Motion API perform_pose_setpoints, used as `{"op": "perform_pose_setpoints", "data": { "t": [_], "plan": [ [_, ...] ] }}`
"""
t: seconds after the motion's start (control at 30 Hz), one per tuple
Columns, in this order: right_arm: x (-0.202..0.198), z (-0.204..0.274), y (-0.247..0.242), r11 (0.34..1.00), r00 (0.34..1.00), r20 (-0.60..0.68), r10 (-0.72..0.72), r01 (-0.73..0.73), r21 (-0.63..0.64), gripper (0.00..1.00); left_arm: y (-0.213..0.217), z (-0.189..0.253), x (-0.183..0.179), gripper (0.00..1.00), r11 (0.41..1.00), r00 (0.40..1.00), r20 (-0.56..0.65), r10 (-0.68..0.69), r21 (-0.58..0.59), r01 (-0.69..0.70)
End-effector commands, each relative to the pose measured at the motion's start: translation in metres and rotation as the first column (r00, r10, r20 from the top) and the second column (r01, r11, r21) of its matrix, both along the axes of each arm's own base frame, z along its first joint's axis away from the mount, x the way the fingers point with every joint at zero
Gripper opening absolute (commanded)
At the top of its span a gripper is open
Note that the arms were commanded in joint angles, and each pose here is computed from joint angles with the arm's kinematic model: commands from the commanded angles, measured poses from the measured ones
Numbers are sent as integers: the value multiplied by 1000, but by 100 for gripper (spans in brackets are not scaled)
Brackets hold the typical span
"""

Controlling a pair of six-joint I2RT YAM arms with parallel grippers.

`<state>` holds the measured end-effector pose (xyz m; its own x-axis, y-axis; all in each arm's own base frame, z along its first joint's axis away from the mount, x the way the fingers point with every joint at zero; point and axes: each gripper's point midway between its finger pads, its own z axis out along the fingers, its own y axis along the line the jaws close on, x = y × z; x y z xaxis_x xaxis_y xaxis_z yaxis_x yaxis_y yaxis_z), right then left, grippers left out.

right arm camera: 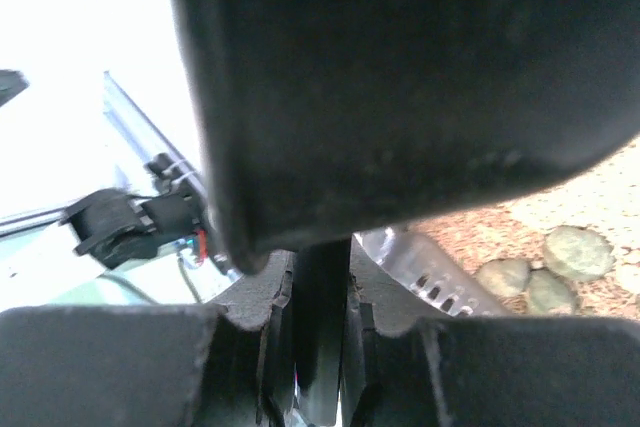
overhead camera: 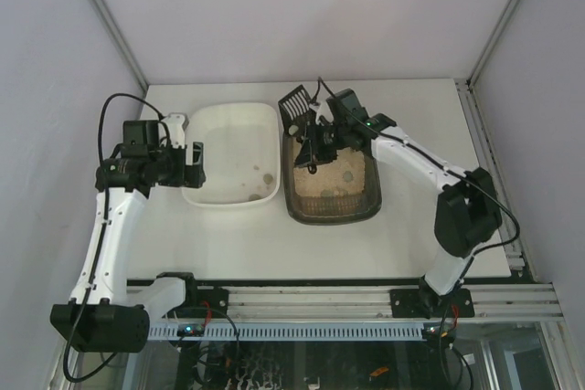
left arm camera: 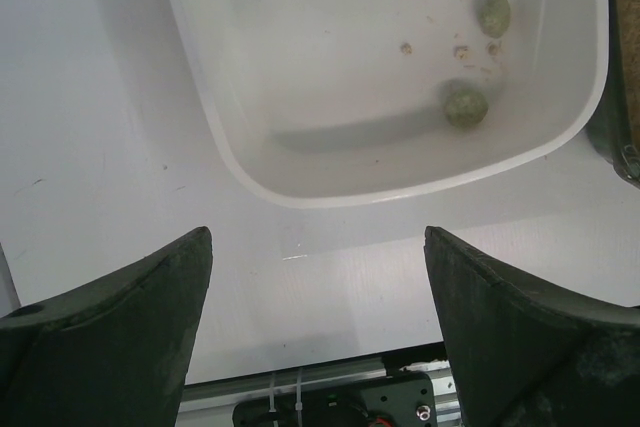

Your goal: Clean the litter box

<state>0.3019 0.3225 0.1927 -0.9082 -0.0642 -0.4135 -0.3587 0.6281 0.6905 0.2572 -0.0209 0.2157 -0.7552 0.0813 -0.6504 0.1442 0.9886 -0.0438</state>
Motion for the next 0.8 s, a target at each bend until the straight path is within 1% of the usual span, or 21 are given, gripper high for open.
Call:
{"op": "perform_pose_setpoints", "data": {
  "t": [0.0,0.07,0.13,0.27,0.37,0.5,0.57,0.67,0.77],
  "plan": [
    [1,-35,5,968,1000,20,11,-5,-252,0,7,22,9,90,1000,997,81,16,-1,-16],
    [5,-44,15,938,998,56,12,8,-347,0,13,21,10,90,999,996,81,45,-1,-45],
    [8,-51,23,891,993,113,37,19,-454,0,20,20,11,90,997,994,81,75,-1,-75],
    [5,-58,38,770,963,226,147,32,-637,0,26,20,7,88,997,996,43,74,-15,-73],
    [5,-53,43,696,924,319,210,88,-712,0,30,20,4,87,997,997,21,68,-32,-68],
    [-1,-43,45,601,842,437,316,179,-779,0,36,25,2,87,997,997,32,68,-20,-68],
    [-3,-40,44,582,824,462,327,210,-786,0,37,27,2,88,998,997,38,63,-13,-63],
    [-3,-36,42,586,820,477,317,227,-778,0,35,33,2,88,999,998,53,43,-14,-43],
    [-2,-31,41,593,815,487,312,233,-771,0,34,39,2,93,999,996,78,38,-14,-37]
  ]
}}
